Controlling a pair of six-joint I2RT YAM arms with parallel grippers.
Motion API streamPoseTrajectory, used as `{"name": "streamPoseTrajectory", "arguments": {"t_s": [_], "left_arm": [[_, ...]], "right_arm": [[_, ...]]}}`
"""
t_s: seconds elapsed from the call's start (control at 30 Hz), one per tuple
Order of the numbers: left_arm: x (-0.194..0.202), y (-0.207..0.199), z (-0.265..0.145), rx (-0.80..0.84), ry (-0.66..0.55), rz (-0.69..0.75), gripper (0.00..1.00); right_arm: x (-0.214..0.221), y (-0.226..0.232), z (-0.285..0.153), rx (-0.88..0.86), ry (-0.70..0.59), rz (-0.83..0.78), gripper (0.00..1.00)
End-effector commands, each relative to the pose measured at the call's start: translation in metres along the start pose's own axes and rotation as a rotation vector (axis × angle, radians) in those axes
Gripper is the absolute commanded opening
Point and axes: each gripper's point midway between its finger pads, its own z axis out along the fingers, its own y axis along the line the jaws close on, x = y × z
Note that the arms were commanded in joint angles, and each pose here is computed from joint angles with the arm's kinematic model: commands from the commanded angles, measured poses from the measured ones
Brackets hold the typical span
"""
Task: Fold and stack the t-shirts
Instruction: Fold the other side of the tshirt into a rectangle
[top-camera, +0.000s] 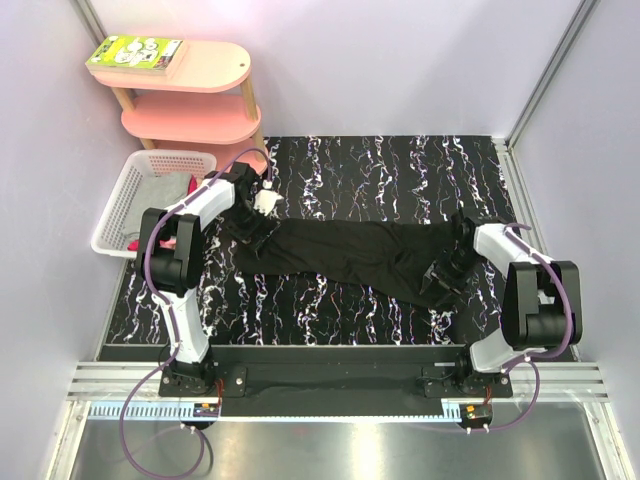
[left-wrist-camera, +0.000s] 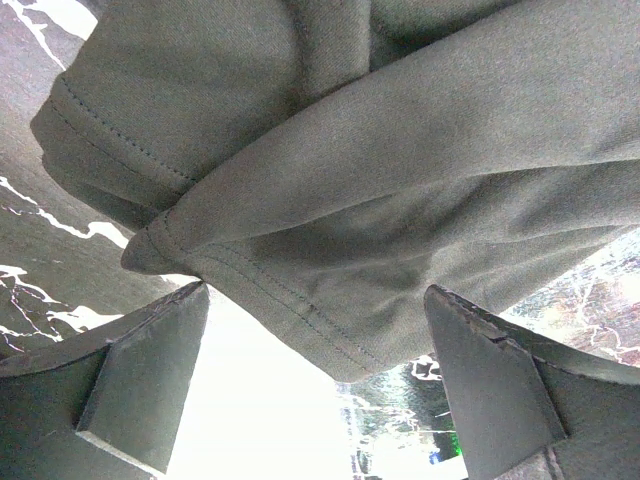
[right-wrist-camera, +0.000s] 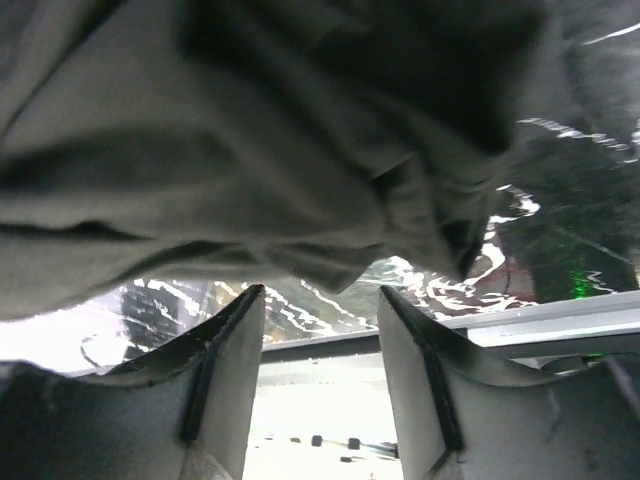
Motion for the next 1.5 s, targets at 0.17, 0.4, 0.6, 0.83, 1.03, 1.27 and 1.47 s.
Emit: {"name": "streamPoseTrajectory", "arguments": {"t_s": [0.17, 0.4, 0.6, 0.83, 1.03, 1.27, 1.47], "left_arm": [[-0.009, 0.001, -0.019, -0.014, -0.061, 0.019, 0.95], [-0.01, 0.004, -0.021, -0.021, -0.061, 0.021, 0.95], [-0.011, 0.005, -0.021, -0.024, -0.061, 0.023, 0.95], [-0.012, 0.005, -0.019, -0.021, -0.058, 0.019, 0.95], [-0.014, 0.006, -0.018, -0.022, -0.059, 0.021, 0.95], [-0.014, 0.005, -0.017, -0.017, -0.06, 0.016, 0.95], [-0.014, 0.005, -0.018, -0.017, -0.06, 0.016, 0.95]], "right_arm": [[-0.041, -0.015, -0.01, 0.062, -0.129, 0.097, 0.57], [-0.048, -0.012, -0.001, 0.05, -0.11, 0.104, 0.5], [-0.04, -0.018, 0.01, 0.065, -0.08, 0.109, 0.42], [-0.038, -0.009, 0.0, 0.02, -0.08, 0.107, 0.41], [-0.027, 0.001, -0.011, -0.039, -0.043, 0.101, 0.49], [-0.02, 0.003, -0.018, -0.062, -0.028, 0.098, 0.56], [-0.017, -0.002, -0.013, -0.038, -0.018, 0.105, 0.54]]}}
